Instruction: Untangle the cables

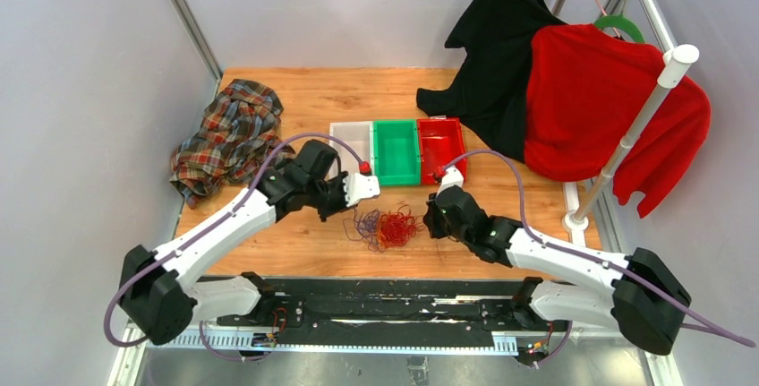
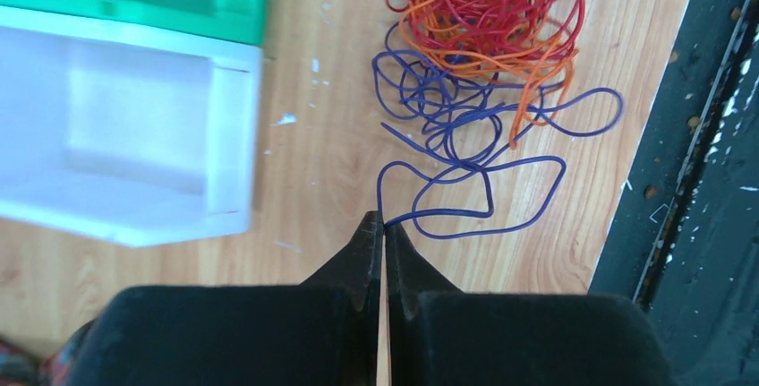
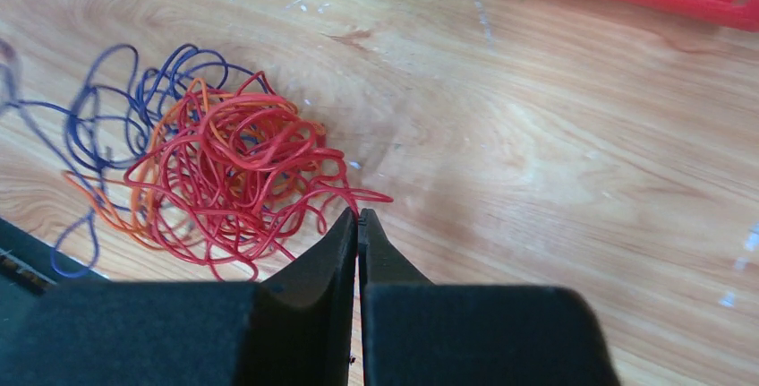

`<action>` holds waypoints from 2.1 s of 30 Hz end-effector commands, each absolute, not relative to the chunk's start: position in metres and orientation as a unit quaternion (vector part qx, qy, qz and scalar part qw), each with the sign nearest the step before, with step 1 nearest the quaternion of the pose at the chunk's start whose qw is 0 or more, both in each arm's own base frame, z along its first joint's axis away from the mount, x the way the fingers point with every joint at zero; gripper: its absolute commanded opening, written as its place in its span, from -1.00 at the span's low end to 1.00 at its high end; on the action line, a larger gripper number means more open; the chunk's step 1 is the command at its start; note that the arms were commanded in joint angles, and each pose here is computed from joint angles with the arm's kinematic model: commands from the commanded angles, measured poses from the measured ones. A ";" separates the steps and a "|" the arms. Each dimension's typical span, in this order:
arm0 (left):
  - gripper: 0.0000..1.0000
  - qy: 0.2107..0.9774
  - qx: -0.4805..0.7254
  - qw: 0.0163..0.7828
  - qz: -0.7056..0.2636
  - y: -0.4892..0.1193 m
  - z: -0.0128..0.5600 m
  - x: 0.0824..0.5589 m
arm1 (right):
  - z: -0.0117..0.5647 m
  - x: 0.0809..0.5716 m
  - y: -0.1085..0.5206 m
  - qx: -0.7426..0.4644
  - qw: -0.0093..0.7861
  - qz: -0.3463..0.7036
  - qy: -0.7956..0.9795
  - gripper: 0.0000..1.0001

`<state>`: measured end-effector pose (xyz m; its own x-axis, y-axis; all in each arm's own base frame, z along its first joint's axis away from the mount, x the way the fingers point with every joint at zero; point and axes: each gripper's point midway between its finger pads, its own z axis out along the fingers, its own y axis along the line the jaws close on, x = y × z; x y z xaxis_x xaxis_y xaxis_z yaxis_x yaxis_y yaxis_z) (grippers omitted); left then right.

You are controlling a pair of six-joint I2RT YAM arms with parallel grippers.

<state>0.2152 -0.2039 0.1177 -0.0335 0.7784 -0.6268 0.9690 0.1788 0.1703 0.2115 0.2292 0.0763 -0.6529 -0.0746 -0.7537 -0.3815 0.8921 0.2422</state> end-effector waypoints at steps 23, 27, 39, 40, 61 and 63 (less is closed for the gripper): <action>-0.99 0.802 0.418 0.395 -0.164 -0.189 0.272 0.215 | 0.281 0.175 0.364 -0.248 0.599 0.279 0.708 0.42; -0.99 0.798 0.418 0.393 -0.186 -0.191 0.282 0.205 | 0.279 0.193 0.365 -0.221 0.630 0.249 0.702 0.41; -0.99 0.764 0.445 0.402 -0.238 -0.196 0.311 0.177 | 0.272 0.234 0.367 -0.167 0.633 0.249 0.714 0.28; -0.99 0.763 0.446 0.404 -0.236 -0.196 0.313 0.178 | 0.271 0.234 0.370 -0.170 0.631 0.252 0.714 0.28; -0.99 0.695 0.448 0.481 -0.290 -0.226 0.416 0.190 | 0.171 0.245 0.377 -0.150 0.550 0.262 0.778 0.26; -0.99 0.689 0.445 0.491 -0.294 -0.227 0.430 0.191 | 0.153 0.245 0.372 -0.150 0.540 0.252 0.789 0.24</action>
<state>0.1919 -0.2225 0.3974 -0.1613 0.3847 -0.9088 0.8996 0.4360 0.0249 0.2439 0.3789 0.1906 -0.3030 0.0426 -0.9520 -0.5409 0.8148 0.2086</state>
